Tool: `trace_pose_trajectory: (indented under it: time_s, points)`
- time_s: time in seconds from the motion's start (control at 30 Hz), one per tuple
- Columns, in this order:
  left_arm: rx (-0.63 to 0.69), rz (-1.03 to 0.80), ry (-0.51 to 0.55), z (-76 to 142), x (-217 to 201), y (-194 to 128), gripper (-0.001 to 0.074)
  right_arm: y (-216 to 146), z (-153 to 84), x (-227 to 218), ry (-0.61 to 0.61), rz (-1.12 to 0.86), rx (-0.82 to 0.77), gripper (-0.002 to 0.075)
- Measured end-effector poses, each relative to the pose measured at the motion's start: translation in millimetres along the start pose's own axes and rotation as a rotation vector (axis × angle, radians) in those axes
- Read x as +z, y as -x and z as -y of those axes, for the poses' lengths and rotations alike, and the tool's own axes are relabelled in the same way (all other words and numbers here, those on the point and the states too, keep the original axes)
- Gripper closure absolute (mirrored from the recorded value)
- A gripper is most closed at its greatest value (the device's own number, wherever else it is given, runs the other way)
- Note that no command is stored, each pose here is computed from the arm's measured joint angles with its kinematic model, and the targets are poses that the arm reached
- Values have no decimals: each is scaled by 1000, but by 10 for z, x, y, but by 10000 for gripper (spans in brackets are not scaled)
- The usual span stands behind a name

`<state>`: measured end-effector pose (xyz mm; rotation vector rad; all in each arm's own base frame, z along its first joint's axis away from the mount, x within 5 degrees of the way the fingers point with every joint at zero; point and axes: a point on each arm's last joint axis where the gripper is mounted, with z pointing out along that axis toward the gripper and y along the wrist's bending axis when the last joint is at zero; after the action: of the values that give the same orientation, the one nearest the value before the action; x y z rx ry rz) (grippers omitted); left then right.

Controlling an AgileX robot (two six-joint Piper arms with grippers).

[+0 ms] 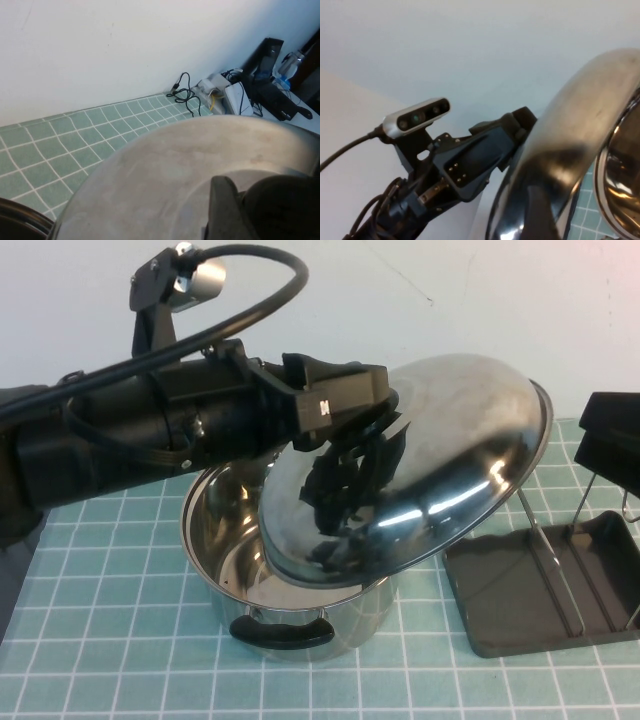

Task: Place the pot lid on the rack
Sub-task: Hand over the pot lid

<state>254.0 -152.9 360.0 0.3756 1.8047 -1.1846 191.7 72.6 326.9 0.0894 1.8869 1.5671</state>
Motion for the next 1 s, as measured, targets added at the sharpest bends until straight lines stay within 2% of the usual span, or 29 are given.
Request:
trace_pose_trajectory:
  time_s: [0.67,0.93,1.0]
  points:
    - [-4,-74,-109,92,82,-105,410,24,-74,9,38,-24,-10,300]
    - [122,-75,-147,317,274,-121,410,21,-66,14,39,-31,6,308]
    - [148,-70,-146,346,288,-117,410,22,-62,16,40,-32,-4,347]
